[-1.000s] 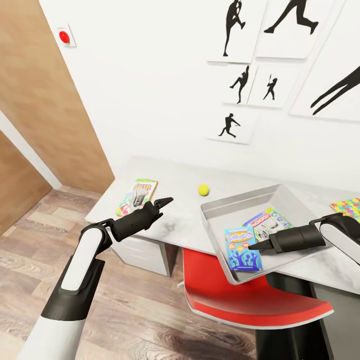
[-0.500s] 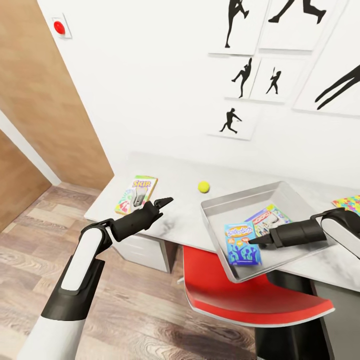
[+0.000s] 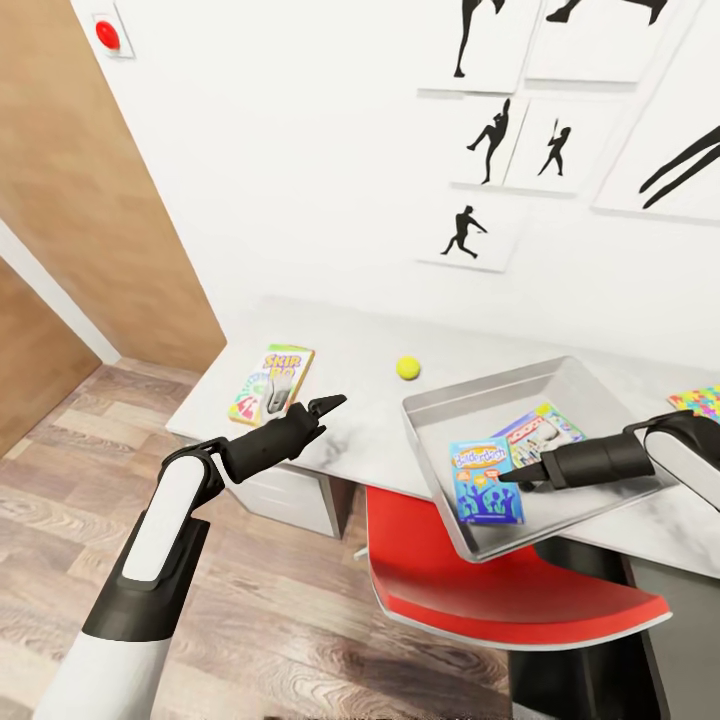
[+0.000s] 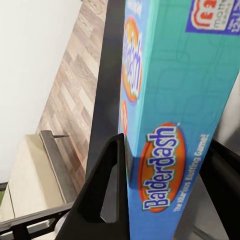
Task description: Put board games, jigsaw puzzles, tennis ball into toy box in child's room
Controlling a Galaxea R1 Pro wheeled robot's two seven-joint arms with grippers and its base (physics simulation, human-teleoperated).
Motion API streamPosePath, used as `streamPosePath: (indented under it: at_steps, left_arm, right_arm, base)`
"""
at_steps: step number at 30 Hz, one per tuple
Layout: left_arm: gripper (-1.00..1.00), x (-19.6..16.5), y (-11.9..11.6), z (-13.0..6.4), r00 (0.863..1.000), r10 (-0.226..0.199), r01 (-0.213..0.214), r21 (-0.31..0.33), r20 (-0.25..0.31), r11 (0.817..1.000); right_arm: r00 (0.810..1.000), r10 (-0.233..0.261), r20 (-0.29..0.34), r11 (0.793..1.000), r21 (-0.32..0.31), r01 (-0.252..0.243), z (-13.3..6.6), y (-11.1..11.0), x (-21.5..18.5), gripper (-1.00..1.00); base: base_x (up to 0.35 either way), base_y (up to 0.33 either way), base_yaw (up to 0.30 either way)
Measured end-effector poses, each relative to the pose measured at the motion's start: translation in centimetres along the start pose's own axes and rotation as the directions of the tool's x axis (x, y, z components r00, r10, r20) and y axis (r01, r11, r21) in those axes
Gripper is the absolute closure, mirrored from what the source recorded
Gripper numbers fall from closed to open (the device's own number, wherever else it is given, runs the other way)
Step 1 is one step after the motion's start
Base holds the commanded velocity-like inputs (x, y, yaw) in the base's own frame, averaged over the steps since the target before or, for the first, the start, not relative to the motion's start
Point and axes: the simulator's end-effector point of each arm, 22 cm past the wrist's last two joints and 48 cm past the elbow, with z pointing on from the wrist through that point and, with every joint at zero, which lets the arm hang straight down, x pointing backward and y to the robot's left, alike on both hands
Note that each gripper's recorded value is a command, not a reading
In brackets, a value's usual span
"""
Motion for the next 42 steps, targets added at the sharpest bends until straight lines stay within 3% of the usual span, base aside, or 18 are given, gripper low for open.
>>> streamPosePath:
  at_steps: [42]
  left_arm:
    - [-1.0,0.4,1.6,0.6,1.0,-0.019,0.019,-0.017,-0.012,1.0]
  right_arm:
    - [1.0,-0.006,-0.012,0.999,0.032,0.007,0.4,-1.6,-0.3,1.0]
  base:
    - [0.0,0.0,0.0]
